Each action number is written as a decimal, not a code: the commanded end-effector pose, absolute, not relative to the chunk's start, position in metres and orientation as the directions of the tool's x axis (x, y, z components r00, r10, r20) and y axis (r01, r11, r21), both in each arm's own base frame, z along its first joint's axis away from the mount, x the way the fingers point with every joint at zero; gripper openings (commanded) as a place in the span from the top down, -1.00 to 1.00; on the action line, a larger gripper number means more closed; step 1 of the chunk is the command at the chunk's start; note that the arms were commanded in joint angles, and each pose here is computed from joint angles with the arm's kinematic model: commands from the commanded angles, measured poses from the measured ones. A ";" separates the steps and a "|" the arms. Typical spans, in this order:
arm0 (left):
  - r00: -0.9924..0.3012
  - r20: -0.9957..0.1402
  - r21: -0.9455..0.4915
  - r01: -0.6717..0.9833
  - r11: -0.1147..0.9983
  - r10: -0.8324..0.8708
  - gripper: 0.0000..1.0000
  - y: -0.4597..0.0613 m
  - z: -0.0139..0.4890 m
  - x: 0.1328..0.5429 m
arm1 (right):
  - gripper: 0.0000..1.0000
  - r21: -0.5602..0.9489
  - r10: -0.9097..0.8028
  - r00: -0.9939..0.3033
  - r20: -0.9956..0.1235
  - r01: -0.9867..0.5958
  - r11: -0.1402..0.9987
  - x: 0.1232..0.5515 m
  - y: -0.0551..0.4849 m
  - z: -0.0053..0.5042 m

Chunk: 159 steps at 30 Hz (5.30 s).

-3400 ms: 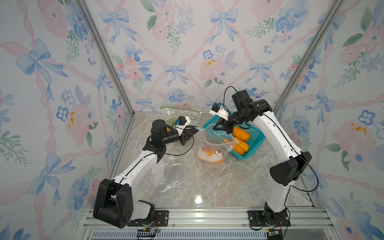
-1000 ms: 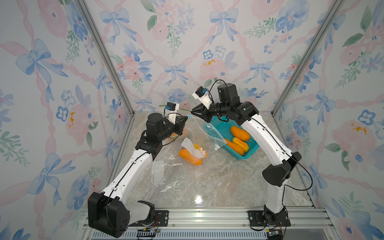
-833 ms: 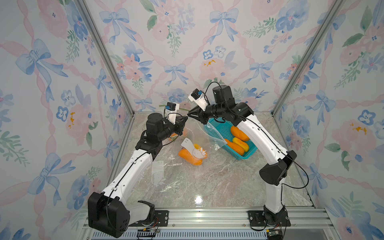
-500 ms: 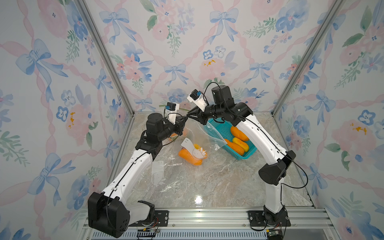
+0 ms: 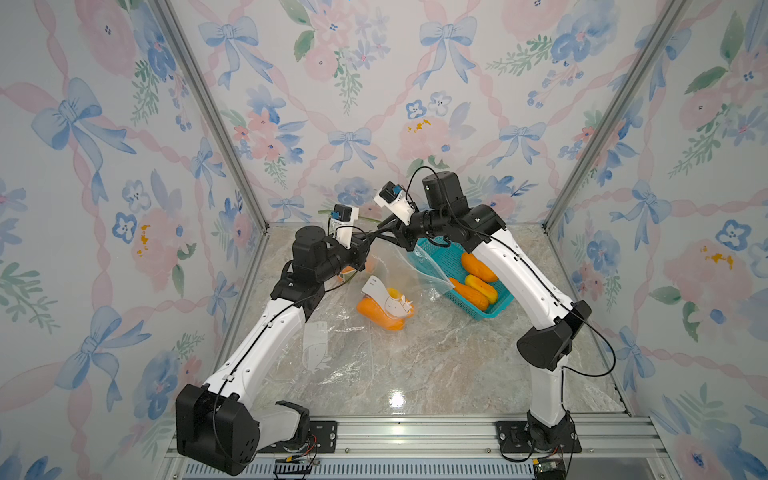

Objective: Place the mango in a zip-top bag and seal the zipper
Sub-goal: Zip the zipper on the zipper food storage bag, then place the zipper food storage bag at the center of the board.

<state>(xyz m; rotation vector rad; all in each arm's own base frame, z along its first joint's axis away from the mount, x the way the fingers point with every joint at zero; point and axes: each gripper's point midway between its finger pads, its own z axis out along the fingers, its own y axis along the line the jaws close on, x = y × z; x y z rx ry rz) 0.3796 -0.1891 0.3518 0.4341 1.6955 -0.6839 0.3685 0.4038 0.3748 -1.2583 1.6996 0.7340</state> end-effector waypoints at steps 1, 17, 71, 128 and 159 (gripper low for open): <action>-0.230 -0.971 -0.205 0.629 0.750 -0.073 1.00 -0.191 0.354 0.378 | 0.58 -0.037 -0.448 -0.109 -0.887 -0.952 0.304 0.366 0.407 0.371; -0.221 -0.972 -0.197 0.610 0.767 -0.075 1.00 -0.186 0.355 0.379 | 1.00 -0.064 -0.463 -0.093 -0.881 -0.948 0.312 0.366 0.401 0.374; -0.234 -0.945 -0.303 0.346 0.888 -0.231 1.00 -0.103 0.352 0.406 | 1.00 -0.125 -0.536 -0.140 -0.833 -0.895 0.427 0.326 0.263 0.351; -0.011 -0.934 -0.354 -0.090 0.931 -0.356 1.00 0.054 0.382 0.385 | 1.00 0.129 -0.315 -0.256 -0.914 -0.919 0.374 0.380 0.440 0.368; 0.012 -0.940 -0.337 -0.172 0.926 -0.340 0.91 0.124 0.328 0.415 | 0.61 0.123 -0.194 -0.186 -0.963 -0.947 0.296 0.405 0.543 0.317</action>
